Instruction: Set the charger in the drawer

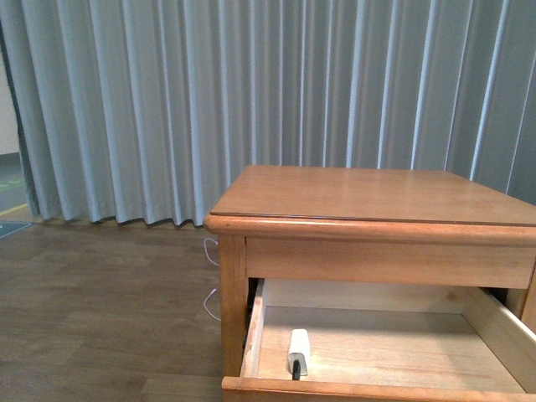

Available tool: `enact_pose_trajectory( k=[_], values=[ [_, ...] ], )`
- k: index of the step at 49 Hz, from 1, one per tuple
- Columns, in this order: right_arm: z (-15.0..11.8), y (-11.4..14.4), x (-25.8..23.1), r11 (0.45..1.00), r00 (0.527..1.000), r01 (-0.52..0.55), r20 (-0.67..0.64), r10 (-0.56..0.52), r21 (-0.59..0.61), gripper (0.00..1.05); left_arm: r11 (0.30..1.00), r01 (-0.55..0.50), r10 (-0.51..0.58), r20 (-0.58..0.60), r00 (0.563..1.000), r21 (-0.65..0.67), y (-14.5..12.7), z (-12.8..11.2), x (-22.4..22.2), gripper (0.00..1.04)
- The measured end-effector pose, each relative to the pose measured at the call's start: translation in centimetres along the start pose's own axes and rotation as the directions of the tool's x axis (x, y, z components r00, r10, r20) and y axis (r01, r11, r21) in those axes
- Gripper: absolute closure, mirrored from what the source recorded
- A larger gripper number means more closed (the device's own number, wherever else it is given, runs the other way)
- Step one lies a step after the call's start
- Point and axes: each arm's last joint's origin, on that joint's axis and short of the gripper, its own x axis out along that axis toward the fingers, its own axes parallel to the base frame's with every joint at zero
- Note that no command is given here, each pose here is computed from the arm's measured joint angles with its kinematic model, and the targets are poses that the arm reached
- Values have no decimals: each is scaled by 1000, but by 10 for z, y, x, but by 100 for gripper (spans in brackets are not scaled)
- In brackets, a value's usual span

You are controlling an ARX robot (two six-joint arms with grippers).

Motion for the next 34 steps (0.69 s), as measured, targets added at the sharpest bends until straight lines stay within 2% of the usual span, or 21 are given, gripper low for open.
enact_pose_trajectory(
  k=[3,8,11,18,26,34],
  values=[
    [-3,-1,2,998,987,55,-148,-59,-30,8,1000,0,0,0,1000,0,0,0,0,84],
    [-15,0,7,999,930,36,-366,-47,-36,8,1000,0,0,1,1000,0,0,0,0,68],
    [-23,2,12,999,894,16,-446,-29,-33,8,1000,0,0,1,1000,0,0,0,0,57],
    [-23,7,28,1000,847,-13,-531,15,7,8,1000,0,0,1,1000,0,0,0,0,36],
    [-19,26,62,997,806,-47,-587,77,66,8,1000,0,0,1,1000,0,0,0,0,5],
    [-24,43,92,995,772,-46,-629,91,86,8,1000,0,0,1,1000,2,0,0,0,6]
  ],
)
